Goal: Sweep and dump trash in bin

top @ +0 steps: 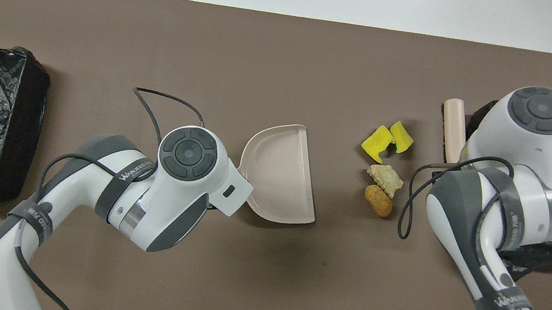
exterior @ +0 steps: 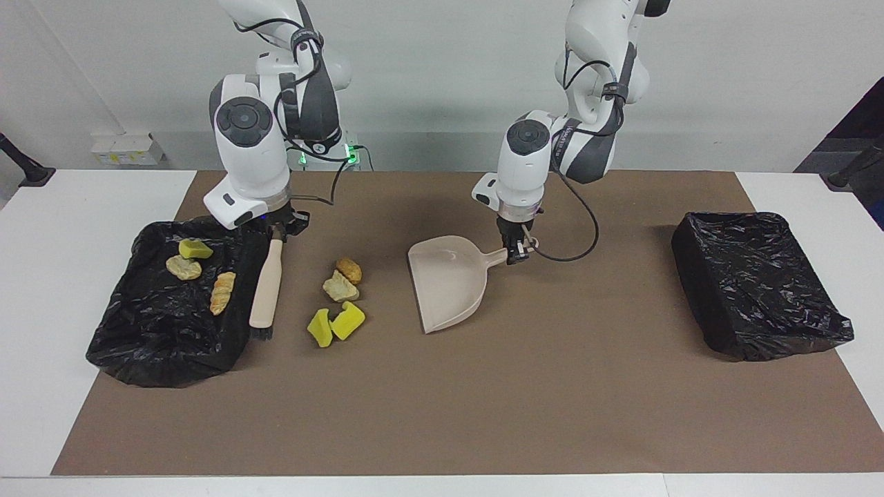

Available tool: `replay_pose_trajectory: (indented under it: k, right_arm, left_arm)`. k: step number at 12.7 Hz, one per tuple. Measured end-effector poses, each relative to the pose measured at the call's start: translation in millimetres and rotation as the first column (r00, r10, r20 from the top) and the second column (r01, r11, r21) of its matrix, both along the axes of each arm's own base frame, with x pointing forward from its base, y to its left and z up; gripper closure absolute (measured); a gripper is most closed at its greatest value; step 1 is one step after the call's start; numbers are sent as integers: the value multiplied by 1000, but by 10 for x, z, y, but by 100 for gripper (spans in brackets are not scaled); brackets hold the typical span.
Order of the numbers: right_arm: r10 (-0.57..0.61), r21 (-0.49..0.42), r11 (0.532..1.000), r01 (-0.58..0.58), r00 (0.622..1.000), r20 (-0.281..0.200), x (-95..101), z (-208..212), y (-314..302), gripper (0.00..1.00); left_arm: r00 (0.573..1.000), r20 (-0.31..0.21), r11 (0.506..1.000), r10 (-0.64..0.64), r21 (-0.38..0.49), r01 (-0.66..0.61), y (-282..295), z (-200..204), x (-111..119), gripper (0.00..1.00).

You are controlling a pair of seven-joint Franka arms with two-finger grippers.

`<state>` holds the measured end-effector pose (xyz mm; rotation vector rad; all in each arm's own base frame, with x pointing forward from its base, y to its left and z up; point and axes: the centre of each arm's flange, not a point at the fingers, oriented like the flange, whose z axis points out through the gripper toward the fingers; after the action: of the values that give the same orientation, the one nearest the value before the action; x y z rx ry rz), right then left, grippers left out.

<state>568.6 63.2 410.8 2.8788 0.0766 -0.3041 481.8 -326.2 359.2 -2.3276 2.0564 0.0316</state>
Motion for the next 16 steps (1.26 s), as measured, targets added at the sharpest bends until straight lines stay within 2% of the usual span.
replay_pose_trajectory:
  k: [4, 7, 10, 13, 14, 16]
  right_arm:
    - [54, 23, 998, -53, 997, -47, -48, -342, 332, 74]
    - [135, 117, 986, -123, 985, -107, -124, -616, 777, 74]
    - [184, 288, 947, -140, 974, -130, -272, -633, 1316, 74]
    - [220, 502, 857, -118, 964, -149, -437, -580, 1807, 74]
    - [216, 542, 834, -102, 965, -151, -457, -551, 1894, 74]
    - [210, 563, 821, -93, 967, -145, -453, -379, 1937, 74]
  left_arm:
    - [1000, 5, 1000, 0, -4, 0, 52, -56, -65, 67]
    - [1000, 3, 1000, 0, -3, 0, 65, -66, -83, 67]
    - [1000, 3, 1000, 0, -3, 0, 66, -66, -83, 67]
    - [1000, 3, 1000, 0, -2, 0, 66, -66, -84, 67]
    - [1000, 3, 1000, 0, -2, 0, 67, -67, -84, 67]
    - [1000, 3, 1000, 0, -2, 0, 67, -67, -84, 67]
